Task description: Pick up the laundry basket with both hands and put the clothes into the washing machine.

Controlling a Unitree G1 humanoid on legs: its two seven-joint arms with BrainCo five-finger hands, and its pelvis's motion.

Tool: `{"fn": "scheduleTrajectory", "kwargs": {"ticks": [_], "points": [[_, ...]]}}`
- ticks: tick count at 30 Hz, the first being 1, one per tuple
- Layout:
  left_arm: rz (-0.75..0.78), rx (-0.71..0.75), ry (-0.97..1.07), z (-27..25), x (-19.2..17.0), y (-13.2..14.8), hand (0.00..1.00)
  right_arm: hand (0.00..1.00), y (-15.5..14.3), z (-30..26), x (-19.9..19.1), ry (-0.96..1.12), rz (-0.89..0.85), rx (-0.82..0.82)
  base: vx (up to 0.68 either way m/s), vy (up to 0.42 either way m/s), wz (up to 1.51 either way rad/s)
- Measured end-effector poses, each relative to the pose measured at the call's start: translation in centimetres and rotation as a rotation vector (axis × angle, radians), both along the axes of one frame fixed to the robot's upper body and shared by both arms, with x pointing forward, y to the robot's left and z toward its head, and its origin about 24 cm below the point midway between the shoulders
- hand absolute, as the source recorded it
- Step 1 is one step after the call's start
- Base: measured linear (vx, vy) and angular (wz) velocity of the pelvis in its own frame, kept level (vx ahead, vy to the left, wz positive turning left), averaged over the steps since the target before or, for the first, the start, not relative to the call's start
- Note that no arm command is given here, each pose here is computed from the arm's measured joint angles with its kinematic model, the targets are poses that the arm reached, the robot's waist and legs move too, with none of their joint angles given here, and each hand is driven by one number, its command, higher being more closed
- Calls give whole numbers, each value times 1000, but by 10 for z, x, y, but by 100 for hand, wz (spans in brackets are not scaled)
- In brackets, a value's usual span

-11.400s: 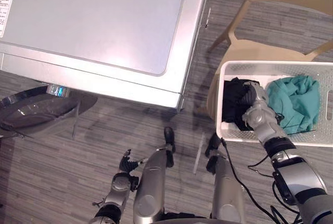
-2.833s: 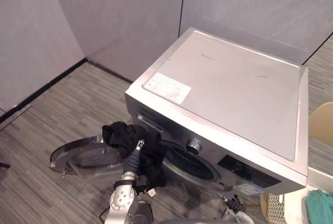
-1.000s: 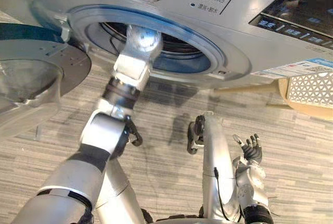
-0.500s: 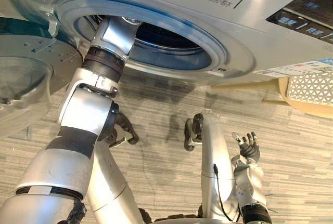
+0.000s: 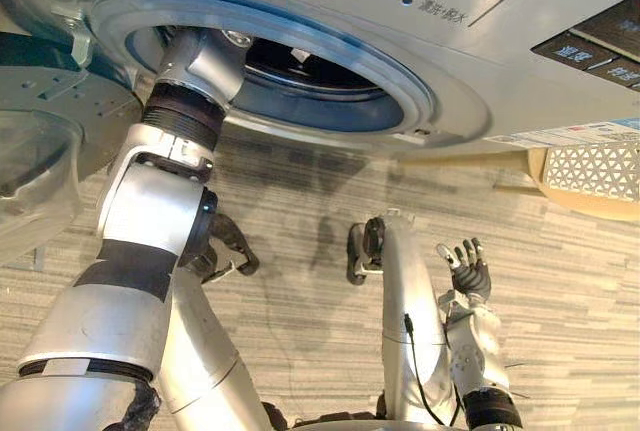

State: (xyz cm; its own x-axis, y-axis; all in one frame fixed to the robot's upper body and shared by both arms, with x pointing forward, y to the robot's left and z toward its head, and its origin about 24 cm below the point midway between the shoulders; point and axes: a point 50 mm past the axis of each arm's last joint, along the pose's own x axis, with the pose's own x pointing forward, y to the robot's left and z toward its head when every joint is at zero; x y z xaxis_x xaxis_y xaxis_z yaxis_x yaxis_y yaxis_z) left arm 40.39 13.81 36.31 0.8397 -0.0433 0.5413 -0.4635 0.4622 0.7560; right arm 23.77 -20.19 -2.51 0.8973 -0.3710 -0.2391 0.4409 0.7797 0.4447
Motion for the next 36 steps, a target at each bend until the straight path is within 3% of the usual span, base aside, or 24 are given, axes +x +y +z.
{"fn": "scheduleTrajectory", "kwargs": {"ticks": [5, 13, 17, 22, 27, 29, 32, 36], "points": [[18, -20, -9, -8, 1, 8, 0, 0, 2, 1, 1, 1, 12, -25, 62, -45, -2], [-136, -377, -5, -119, -32, 18, 0, 0, 11, -9, -13, 66, 56, -74, 49, -87, 21], [-94, -585, 147, -198, -57, 33, 0, 0, 15, -15, -19, 118, 90, -90, 58, -95, 17], [-32, -860, 430, -305, -111, 30, 0, 0, 17, -26, -31, 197, 117, -119, 140, -65, 19], [28, -1128, 655, -379, -171, 23, 0, 0, -1, -79, -74, 501, 63, -84, 185, -10, 24], [119, -1234, 744, -410, -192, 28, 0, 0, -5, -93, -91, 591, 64, -74, 182, 20, 18], [268, -1277, 866, -446, -219, 36, 0, 0, -2, -101, -100, 648, 89, -90, 123, 12, 6], [354, -1263, 999, -472, -245, 39, 0, 0, 0, -105, -105, 681, 103, -88, 94, 22, -9]]}}
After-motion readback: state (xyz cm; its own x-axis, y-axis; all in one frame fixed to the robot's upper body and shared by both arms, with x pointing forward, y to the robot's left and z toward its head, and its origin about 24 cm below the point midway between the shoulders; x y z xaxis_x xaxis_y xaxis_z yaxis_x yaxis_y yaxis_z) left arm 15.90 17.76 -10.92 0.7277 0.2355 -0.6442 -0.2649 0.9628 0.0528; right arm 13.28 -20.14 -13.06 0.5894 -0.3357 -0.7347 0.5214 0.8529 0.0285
